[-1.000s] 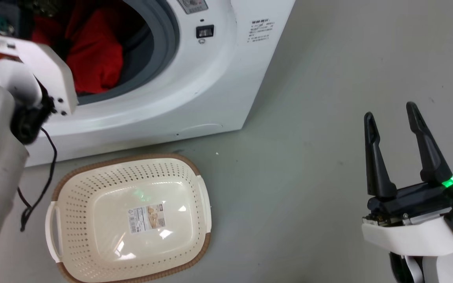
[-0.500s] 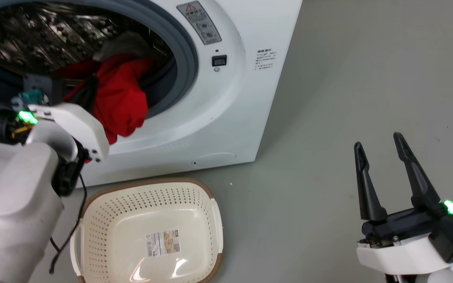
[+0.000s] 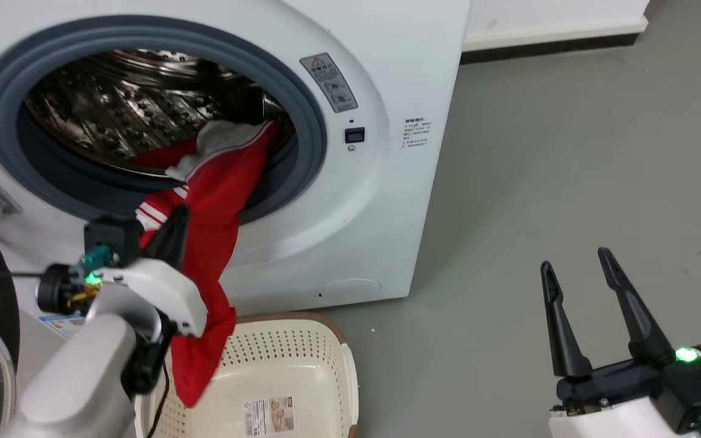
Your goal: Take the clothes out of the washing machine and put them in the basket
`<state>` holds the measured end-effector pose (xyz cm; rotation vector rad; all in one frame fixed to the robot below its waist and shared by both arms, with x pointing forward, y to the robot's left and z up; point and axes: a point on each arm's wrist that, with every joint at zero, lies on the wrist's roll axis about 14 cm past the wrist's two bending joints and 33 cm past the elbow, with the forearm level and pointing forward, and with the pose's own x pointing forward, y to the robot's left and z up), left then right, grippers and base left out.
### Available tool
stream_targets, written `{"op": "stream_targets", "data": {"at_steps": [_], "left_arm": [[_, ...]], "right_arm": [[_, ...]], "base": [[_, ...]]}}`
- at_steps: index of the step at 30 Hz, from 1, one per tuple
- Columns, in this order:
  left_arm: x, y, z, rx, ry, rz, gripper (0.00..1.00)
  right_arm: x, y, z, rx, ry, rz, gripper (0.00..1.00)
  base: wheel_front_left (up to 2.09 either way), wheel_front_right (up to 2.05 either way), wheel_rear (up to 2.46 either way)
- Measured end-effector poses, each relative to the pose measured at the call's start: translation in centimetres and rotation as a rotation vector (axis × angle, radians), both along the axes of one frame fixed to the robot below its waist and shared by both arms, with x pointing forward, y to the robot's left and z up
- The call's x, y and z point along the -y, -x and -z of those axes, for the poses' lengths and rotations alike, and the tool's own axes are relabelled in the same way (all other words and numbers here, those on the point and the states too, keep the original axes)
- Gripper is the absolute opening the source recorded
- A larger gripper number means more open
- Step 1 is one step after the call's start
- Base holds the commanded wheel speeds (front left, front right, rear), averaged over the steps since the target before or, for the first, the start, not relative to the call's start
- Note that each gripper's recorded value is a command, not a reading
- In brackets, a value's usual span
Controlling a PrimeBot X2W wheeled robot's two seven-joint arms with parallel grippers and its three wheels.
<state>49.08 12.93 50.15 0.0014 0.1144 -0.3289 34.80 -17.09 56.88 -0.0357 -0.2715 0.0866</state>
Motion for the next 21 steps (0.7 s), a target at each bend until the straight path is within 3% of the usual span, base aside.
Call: {"op": "stream_targets", "data": {"at_steps": [8, 21], "left_arm": [[1.0, 5.3, 2.0, -0.053, 0.004, 0.025, 0.00], [1.6, 6.7, 8.1, -0.229, 0.004, 0.031, 0.00]], "right_arm": [[-0.3, 1.7, -0.1, 0.005, -0.001, -0.005, 1.00], [0.1, 0.7, 0.6, -0.020, 0.006, 0.008, 1.00]], "base": [[0.00, 0.00, 0.00], [0.00, 0.00, 0.00]]}}
